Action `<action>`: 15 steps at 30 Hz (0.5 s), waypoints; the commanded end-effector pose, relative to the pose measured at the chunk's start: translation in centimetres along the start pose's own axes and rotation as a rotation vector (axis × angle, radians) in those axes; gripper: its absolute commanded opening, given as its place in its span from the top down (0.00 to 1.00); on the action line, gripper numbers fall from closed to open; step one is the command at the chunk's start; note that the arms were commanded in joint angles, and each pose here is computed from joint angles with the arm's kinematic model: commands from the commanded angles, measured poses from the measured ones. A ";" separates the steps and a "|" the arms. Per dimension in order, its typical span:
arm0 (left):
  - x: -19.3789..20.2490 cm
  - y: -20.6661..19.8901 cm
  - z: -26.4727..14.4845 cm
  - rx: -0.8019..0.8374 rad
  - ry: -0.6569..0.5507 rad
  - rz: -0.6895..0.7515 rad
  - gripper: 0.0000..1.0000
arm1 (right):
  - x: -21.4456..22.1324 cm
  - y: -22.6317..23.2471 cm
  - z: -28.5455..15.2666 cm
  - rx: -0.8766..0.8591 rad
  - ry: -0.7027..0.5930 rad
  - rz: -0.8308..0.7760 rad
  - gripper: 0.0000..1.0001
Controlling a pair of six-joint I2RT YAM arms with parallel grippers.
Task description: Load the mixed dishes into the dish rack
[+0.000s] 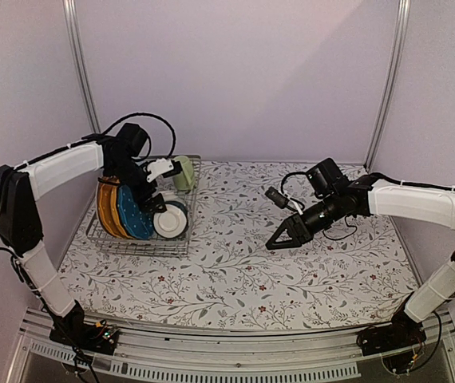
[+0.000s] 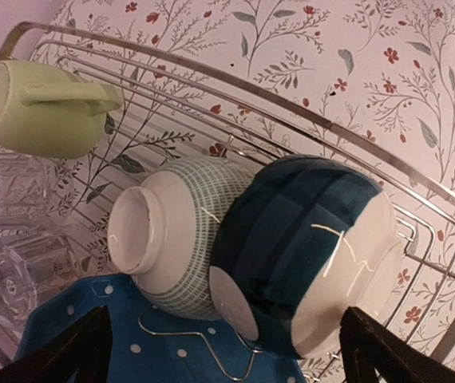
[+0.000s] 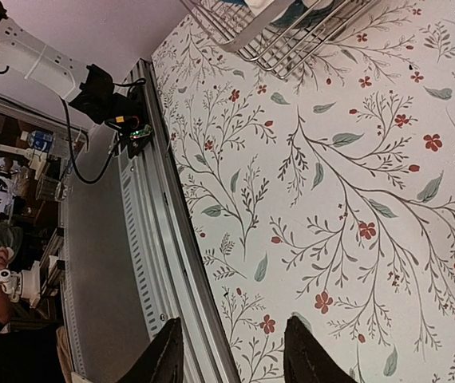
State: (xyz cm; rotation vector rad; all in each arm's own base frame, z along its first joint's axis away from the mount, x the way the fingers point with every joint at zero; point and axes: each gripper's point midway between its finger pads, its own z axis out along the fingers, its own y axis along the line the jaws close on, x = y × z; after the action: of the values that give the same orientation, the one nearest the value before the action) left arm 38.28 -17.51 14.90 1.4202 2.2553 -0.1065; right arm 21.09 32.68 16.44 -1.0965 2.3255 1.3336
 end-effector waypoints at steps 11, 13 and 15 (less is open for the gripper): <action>-1.1 2.2 -2.0 -0.086 -0.055 -0.020 0.00 | 0.6 -1.1 0.4 0.025 0.019 0.023 0.57; -1.5 2.1 -2.7 -0.089 -0.075 -0.021 0.00 | 0.7 -1.1 0.4 0.025 0.021 0.023 0.57; -2.2 2.0 -3.6 -0.091 -0.111 -0.023 0.00 | 0.6 -1.1 0.4 0.027 0.020 0.023 0.57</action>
State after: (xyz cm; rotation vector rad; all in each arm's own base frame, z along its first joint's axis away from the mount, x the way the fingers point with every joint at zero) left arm 39.44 -16.97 16.00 1.3698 2.2387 -0.0509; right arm 21.20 32.65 16.19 -1.0933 2.3341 1.3233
